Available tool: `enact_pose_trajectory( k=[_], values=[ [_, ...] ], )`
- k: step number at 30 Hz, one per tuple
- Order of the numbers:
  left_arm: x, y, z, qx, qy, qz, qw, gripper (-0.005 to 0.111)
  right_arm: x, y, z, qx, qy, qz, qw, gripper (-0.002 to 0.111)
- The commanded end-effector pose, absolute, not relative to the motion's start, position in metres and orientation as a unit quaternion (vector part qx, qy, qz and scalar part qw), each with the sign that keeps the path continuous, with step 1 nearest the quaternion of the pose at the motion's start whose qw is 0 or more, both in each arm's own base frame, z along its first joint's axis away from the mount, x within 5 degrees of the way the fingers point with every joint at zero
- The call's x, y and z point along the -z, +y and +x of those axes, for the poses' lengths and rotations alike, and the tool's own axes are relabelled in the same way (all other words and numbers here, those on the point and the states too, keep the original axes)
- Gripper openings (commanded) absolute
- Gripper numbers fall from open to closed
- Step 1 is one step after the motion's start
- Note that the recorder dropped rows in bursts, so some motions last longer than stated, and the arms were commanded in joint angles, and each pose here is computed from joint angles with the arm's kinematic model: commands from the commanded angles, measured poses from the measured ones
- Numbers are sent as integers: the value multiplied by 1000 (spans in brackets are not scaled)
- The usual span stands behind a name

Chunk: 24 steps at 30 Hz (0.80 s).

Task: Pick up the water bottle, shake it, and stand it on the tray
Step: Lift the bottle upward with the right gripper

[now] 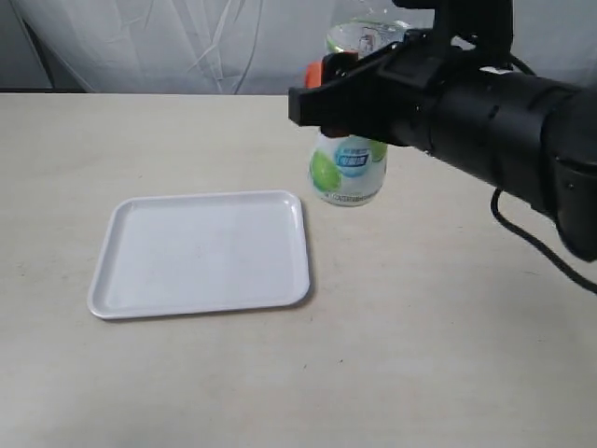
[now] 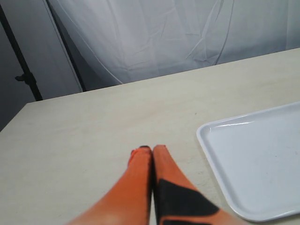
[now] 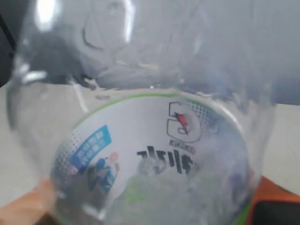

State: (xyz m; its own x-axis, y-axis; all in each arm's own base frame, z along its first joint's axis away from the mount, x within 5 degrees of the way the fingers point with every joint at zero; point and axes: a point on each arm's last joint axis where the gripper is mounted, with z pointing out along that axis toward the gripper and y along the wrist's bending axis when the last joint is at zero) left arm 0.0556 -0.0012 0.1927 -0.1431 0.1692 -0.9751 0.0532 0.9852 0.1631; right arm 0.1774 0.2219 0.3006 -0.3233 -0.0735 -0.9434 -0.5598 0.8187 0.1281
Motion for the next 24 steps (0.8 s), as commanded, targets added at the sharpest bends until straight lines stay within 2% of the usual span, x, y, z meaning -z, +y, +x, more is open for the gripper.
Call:
enact_pose_trajectory(
  k=[1, 3, 5, 6, 8, 9, 11, 13, 16, 19, 22, 24],
  values=[
    [-192, -1, 55, -41, 755, 71, 650, 0, -312, 243, 149, -272, 714, -386, 518, -1],
    [-192, -1, 55, -41, 755, 71, 650, 0, -317, 215, 175, -188, 762, -191, 590, -1],
    [-192, -1, 55, -41, 755, 71, 650, 0, -318, 203, 182, -167, 794, -82, 579, -1],
    [-192, -1, 55, -41, 755, 71, 650, 0, -316, 212, 177, -190, 796, -135, 559, -1],
    [-192, -1, 55, -41, 755, 71, 650, 0, -315, 233, 161, -223, 745, -323, 540, -1],
    [-192, -1, 55, -41, 755, 71, 650, 0, -320, 233, 159, -220, 736, -332, 548, -1],
    [-192, -1, 55, -41, 755, 71, 650, 0, -347, 219, 163, -198, 751, -240, 583, -1],
    [-192, -1, 55, -41, 755, 71, 650, 0, -373, 207, 162, -196, 745, -195, 606, -1],
    [-192, -1, 55, -41, 755, 71, 650, 0, -381, 206, 155, -214, 725, -228, 613, -1],
    [-192, -1, 55, -41, 755, 71, 650, 0, -348, 211, 156, -195, 748, -254, 581, -1],
    [-192, -1, 55, -41, 755, 71, 650, 0, -284, 216, 156, -182, 807, -251, 502, -1],
    [-192, -1, 55, -41, 755, 71, 650, 0, -257, 218, 152, -176, 825, -272, 464, -1]
  ],
)
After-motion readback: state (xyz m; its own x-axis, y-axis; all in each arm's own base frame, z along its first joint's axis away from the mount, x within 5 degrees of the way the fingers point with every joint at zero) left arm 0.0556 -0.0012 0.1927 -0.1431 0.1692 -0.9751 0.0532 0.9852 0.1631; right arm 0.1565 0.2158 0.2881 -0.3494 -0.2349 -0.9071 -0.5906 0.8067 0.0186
